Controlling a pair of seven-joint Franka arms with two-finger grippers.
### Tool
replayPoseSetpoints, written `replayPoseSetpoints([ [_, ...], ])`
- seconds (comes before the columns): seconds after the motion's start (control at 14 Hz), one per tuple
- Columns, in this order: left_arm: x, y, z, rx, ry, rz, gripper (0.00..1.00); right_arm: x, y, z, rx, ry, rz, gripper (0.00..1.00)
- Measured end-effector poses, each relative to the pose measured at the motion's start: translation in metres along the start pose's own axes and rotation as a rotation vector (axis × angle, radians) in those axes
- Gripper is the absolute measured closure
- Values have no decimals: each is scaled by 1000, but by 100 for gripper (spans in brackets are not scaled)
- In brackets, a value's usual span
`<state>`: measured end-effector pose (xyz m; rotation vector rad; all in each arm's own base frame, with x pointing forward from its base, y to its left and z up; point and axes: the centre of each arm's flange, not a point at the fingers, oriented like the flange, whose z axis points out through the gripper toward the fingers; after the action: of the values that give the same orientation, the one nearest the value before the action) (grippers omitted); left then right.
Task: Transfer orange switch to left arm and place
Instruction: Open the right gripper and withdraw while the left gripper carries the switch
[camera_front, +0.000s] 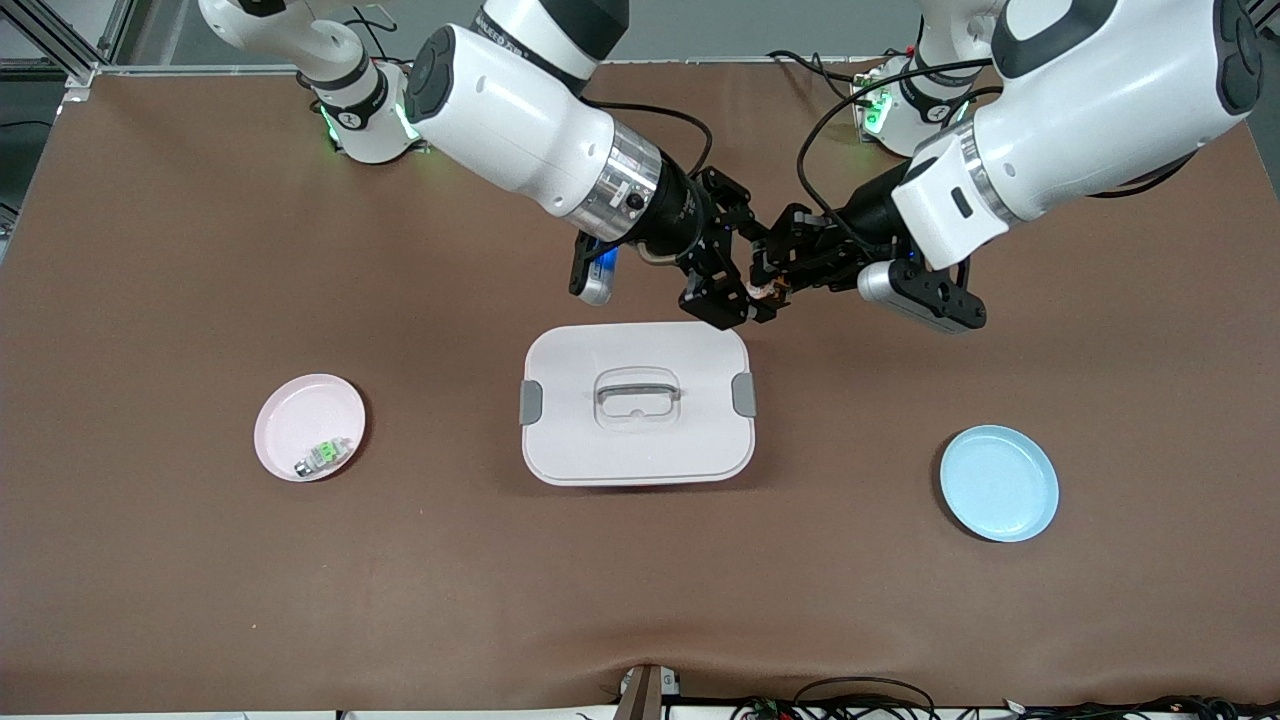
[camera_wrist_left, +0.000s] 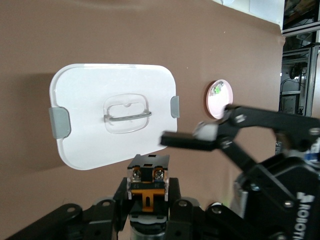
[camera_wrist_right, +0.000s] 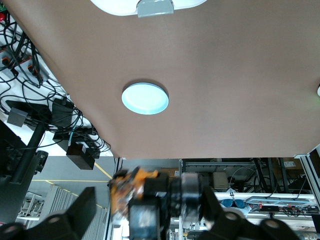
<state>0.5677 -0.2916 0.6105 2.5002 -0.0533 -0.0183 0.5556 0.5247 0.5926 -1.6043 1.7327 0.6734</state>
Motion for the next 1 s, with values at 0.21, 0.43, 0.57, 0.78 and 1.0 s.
replayPoseSetpoints([
  [0.21,3,-16,-5,51,-13,-9,66,-2,-1,-3,11,-3,-16,0],
  [0.43,12,-43,-17,131,3,-23,66,0,-6,-7,20,3,-71,0],
  [0.57,19,-68,-29,193,7,-21,66,5,-11,-13,-10,29,-258,0],
  [0.78,27,-112,-50,232,-11,-11,66,10,-22,-39,-52,57,-567,0],
  [1.0,31,-147,-56,340,-44,7,66,34,-40,-78,-167,98,-811,0],
])
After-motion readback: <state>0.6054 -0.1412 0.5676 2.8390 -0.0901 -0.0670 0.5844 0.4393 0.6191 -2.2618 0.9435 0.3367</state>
